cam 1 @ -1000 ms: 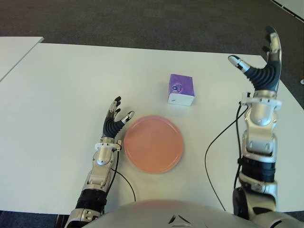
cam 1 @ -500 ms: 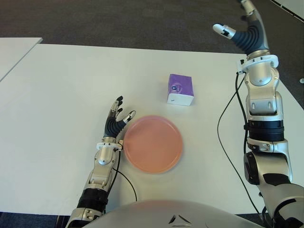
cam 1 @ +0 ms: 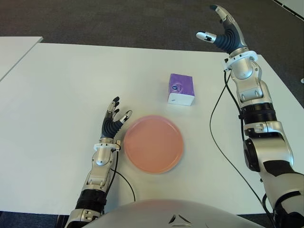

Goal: Put the tissue paper into the plate.

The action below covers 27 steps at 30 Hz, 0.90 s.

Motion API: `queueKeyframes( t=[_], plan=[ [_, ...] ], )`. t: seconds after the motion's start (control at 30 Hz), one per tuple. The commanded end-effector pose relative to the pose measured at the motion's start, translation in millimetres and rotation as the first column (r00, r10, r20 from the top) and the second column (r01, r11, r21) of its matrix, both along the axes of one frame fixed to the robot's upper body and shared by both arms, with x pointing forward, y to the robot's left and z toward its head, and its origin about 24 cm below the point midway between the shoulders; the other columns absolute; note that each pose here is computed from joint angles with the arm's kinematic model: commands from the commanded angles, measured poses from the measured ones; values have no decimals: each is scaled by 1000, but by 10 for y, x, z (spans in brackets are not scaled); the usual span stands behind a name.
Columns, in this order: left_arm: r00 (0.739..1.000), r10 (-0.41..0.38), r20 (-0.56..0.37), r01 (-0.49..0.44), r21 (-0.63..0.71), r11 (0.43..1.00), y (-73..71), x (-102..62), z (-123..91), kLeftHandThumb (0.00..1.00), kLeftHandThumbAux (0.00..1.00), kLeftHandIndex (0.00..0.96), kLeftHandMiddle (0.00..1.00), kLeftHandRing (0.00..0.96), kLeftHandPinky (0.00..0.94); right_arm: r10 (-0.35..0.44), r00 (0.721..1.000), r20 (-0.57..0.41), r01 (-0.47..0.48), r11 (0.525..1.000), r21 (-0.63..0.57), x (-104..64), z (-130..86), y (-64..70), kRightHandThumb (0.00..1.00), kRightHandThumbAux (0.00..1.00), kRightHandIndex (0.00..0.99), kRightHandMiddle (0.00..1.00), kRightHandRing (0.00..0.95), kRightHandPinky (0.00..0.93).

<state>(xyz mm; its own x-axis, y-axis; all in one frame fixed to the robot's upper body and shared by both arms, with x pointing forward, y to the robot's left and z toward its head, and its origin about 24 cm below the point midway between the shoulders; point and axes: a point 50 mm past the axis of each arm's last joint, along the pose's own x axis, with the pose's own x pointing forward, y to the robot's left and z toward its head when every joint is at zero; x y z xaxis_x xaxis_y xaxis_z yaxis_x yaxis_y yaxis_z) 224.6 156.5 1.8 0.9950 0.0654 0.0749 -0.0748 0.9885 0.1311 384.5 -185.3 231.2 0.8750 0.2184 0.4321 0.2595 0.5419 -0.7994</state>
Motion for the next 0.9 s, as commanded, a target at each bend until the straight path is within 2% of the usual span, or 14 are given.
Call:
queueKeyframes(
  t=[0.03, 0.13, 0.33, 0.6, 0.9],
  plan=[
    [1000, -5, -22, 5, 19, 1000, 4, -37, -42, 0, 547, 0, 0, 0, 0, -22, 1000, -10, 18, 966, -256, 172, -210, 50, 389, 261, 0, 0, 0, 0],
    [1000, -8, -21, 9, 14, 1000, 4, -42, -41, 0, 548, 0, 0, 0, 0, -39, 999, -20, 31, 950, -312, 203, -292, 48, 363, 245, 0, 0, 0, 0],
    [1000, -4, -16, 4, 11, 1000, -4, -63, -39, 0, 548, 0, 0, 0, 0, -53, 997, -56, 25, 909, -417, 212, -636, 129, 303, 234, 0, 0, 0, 0],
    [1000, 0, -9, 0, 9, 1000, -7, -79, -41, 0, 548, 0, 0, 0, 0, -37, 995, -91, -7, 894, -448, 196, -821, 200, 309, 271, 0, 0, 0, 0],
    [1000, 8, -26, -8, 5, 1000, 3, -77, -61, 0, 547, 0, 0, 0, 0, -47, 993, -108, -11, 875, -485, 178, -925, 188, 332, 325, 0, 0, 0, 0]
  ],
)
